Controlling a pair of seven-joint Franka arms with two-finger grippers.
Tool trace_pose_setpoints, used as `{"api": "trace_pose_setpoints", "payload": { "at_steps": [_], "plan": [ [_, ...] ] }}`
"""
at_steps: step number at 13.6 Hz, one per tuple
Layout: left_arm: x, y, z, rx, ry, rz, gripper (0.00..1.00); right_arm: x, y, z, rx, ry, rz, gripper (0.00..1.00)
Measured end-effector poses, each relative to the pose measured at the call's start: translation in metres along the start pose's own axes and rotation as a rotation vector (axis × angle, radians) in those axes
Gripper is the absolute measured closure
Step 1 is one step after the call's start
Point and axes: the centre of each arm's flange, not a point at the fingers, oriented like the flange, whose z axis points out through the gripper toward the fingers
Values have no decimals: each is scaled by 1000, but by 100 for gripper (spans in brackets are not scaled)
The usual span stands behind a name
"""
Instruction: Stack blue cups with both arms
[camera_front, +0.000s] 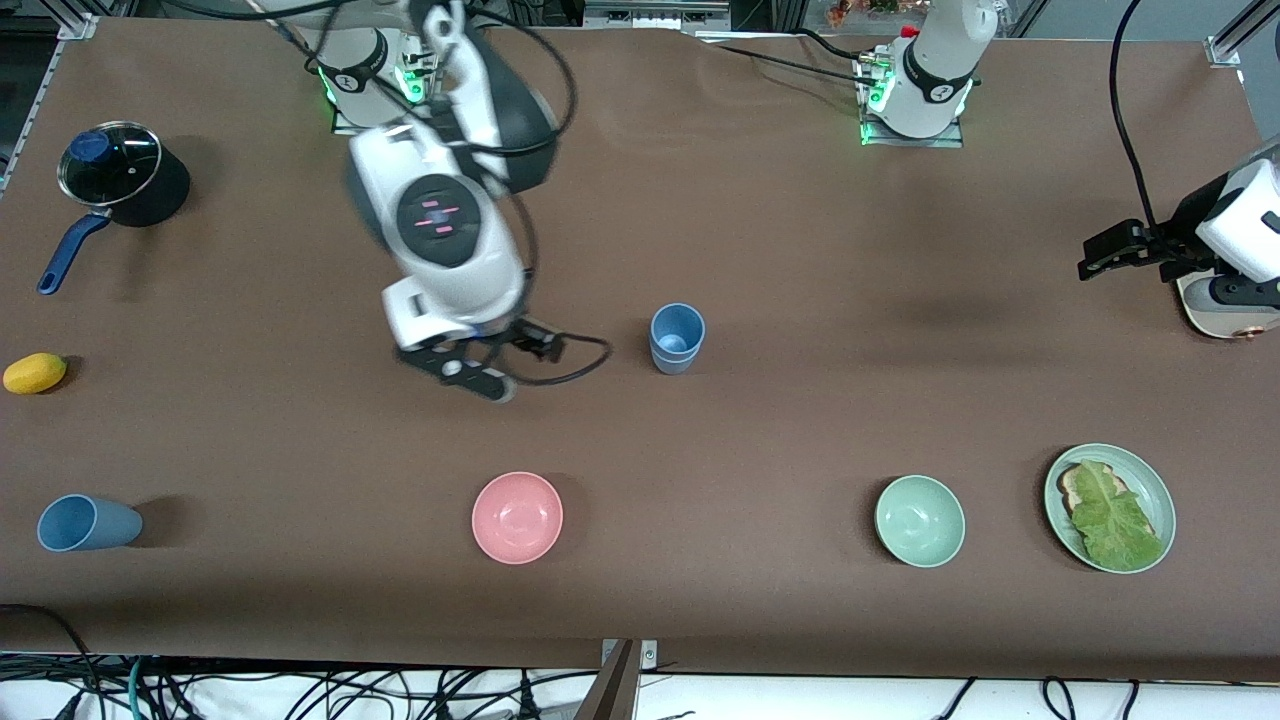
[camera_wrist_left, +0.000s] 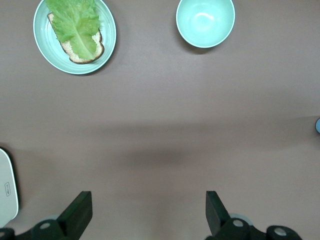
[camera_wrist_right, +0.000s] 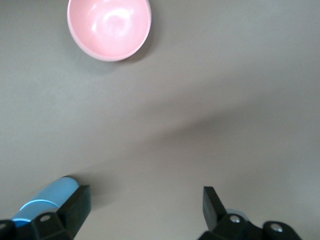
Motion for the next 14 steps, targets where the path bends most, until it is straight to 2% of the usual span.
{"api": "trace_pose_setpoints", "payload": {
  "at_steps": [3,5,7,10,14],
  "plan": [
    [0,1,0,0,1,2,0,56,87,-33,16,-59,-71,0],
    [0,1,-1,0,3,3,0,78,142,-49,5,-100,-144,0],
    [1,2,-3,0,8,3,0,91,188,-67,-1,-116,-212,0],
    [1,2,-10,1,23,3,0,91,234,-94,18,-109,-269,0],
    [1,2,-17,2,37,3,0,74,280,-87,62,-95,-252,0]
  ]
}}
